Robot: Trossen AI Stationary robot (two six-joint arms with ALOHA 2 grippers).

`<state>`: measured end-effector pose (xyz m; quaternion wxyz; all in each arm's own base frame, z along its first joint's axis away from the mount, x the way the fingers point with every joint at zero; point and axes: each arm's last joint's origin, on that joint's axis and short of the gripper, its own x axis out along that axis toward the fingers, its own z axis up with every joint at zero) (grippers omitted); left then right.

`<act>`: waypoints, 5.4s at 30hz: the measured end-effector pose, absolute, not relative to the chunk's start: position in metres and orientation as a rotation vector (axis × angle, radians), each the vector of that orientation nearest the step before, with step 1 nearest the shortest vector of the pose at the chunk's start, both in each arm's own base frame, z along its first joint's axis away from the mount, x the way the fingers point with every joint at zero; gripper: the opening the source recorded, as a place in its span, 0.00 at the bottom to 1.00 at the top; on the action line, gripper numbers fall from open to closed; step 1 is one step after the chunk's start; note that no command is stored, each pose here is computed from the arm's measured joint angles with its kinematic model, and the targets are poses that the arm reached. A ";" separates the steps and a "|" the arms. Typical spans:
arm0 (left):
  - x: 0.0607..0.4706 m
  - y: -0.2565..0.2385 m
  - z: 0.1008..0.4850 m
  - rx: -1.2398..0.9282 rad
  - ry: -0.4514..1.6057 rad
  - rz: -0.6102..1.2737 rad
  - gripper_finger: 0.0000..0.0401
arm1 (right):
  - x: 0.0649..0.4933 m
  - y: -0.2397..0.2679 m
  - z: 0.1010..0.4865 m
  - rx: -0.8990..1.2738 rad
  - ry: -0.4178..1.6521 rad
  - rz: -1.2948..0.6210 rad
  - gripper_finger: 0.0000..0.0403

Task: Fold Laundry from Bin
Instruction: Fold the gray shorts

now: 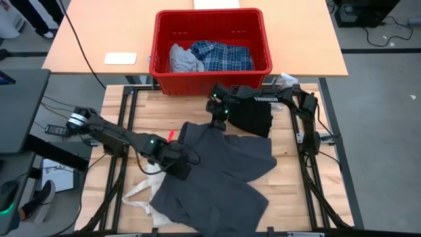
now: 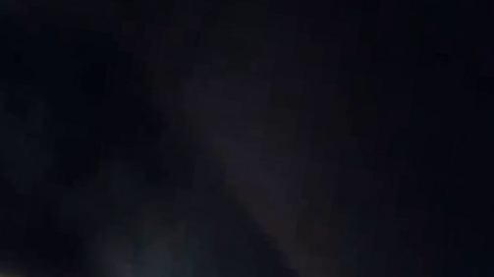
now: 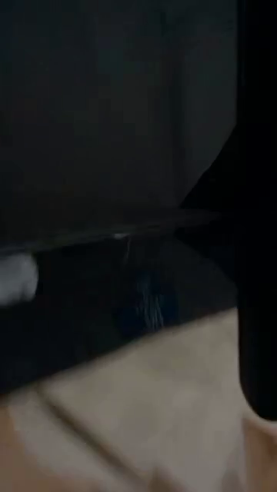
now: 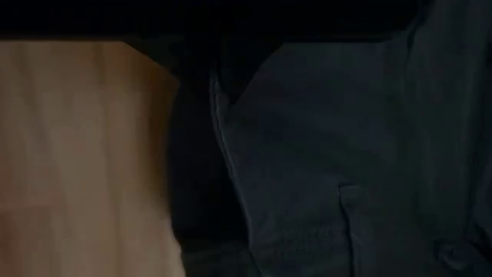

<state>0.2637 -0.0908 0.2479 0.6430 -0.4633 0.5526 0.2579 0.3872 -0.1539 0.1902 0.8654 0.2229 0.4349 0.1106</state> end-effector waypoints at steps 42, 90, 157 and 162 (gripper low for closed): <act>0.301 0.066 0.195 -0.550 1.063 0.338 0.30 | 0.205 -0.025 0.143 0.934 1.028 -0.671 0.02; 0.227 0.038 0.281 -0.377 0.983 0.274 0.30 | 0.118 0.066 0.154 0.371 1.062 -0.484 0.54; 0.238 -0.011 0.287 -0.574 0.862 0.329 0.30 | 0.143 0.026 0.179 0.649 1.123 -0.199 0.57; 0.238 -0.014 0.287 -0.575 0.851 0.352 0.30 | 0.145 0.025 0.153 0.630 0.987 -0.237 0.53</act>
